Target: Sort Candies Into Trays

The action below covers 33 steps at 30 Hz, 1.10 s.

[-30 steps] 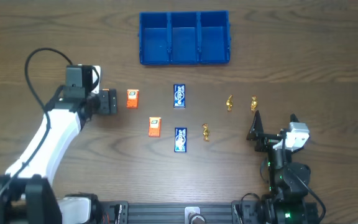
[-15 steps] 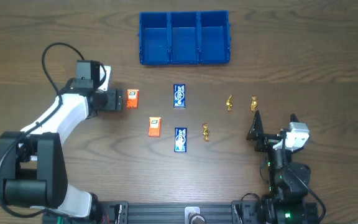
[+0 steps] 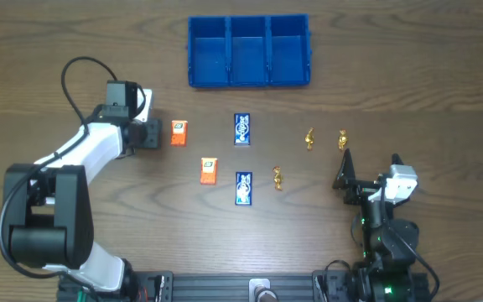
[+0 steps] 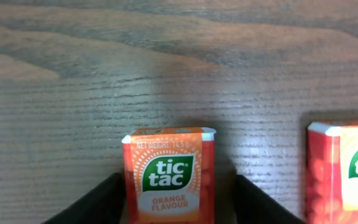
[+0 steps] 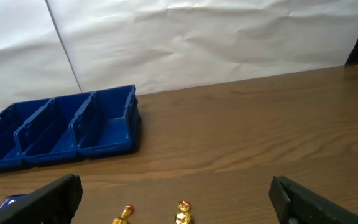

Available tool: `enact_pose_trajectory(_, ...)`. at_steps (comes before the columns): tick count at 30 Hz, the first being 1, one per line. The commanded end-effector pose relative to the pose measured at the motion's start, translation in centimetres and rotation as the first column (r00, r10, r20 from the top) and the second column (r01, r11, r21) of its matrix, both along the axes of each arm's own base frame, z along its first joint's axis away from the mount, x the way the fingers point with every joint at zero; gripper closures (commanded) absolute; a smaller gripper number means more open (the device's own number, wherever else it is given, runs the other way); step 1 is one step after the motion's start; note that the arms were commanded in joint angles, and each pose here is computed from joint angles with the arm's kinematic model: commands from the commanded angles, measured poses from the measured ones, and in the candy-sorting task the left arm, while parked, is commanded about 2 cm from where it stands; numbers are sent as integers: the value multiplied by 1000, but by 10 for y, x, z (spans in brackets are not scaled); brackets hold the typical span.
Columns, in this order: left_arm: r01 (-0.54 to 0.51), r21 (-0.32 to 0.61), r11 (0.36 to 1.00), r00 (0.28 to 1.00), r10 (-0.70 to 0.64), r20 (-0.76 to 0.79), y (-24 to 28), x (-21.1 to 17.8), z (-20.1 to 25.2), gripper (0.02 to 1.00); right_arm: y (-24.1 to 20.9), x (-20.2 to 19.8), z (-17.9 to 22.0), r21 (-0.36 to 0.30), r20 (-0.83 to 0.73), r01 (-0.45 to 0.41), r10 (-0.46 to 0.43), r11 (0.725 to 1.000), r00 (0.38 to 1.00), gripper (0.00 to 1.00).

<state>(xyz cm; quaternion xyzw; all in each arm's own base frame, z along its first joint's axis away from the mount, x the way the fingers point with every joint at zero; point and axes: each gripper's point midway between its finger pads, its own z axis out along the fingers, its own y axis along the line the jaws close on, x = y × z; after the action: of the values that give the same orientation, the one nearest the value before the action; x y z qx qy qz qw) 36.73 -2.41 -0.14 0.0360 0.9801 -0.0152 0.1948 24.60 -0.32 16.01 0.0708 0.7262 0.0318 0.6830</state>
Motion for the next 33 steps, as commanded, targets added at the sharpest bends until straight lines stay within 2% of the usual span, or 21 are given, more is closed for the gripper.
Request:
enact_pose_trajectory(1, 7, -15, 1000, 1000, -7, -3, -2, 5, -2, 612, -1, 0, 0, -4, 2, 5, -5, 1000, 1000, 3)
enact_pose_trajectory(6, -1, -19, 1000, 1000, 1, -3, -2, 5, -2, 761, -1, 0, 0, -4, 2, 5, -5, 1000, 1000, 5)
enact_pose_trajectory(11, -37, -36, 999, 999, 38, 10, -2, 10, 16, 807, -1, 0, 0, -4, 2, 5, -5, 1000, 1000, 3)
enact_pose_trajectory(15, -73, -47, 996, 993, 77, 85, -11, 23, 77, 827, -1, 0, 0, -4, 2, 5, -5, 1000, 1000, 3)
enact_pose_trajectory(19, -107, -59, 993, 962, 118, 245, -36, 43, 179, 820, -1, 0, 0, -4, 2, 5, -5, 1000, 1000, 3)
enact_pose_trajectory(21, -107, -57, 993, 944, 119, 307, -56, 54, 223, 831, -1, 0, 0, -4, 2, 5, -5, 1000, 1000, 3)
enact_pose_trajectory(24, -71, -46, 996, 923, 83, 376, -92, 79, 262, 855, -1, 0, 0, -4, 2, 5, -5, 1000, 1000, 3)
enact_pose_trajectory(28, -47, -43, 998, 918, 60, 392, -133, 118, 268, 842, -1, 0, 0, -4, 2, 5, -5, 1000, 1000, 3)
enact_pose_trajectory(33, -69, -32, 997, 948, 75, 310, -153, 152, 216, 842, -1, 0, 0, -4, 2, 5, -5, 1000, 1000, 3)
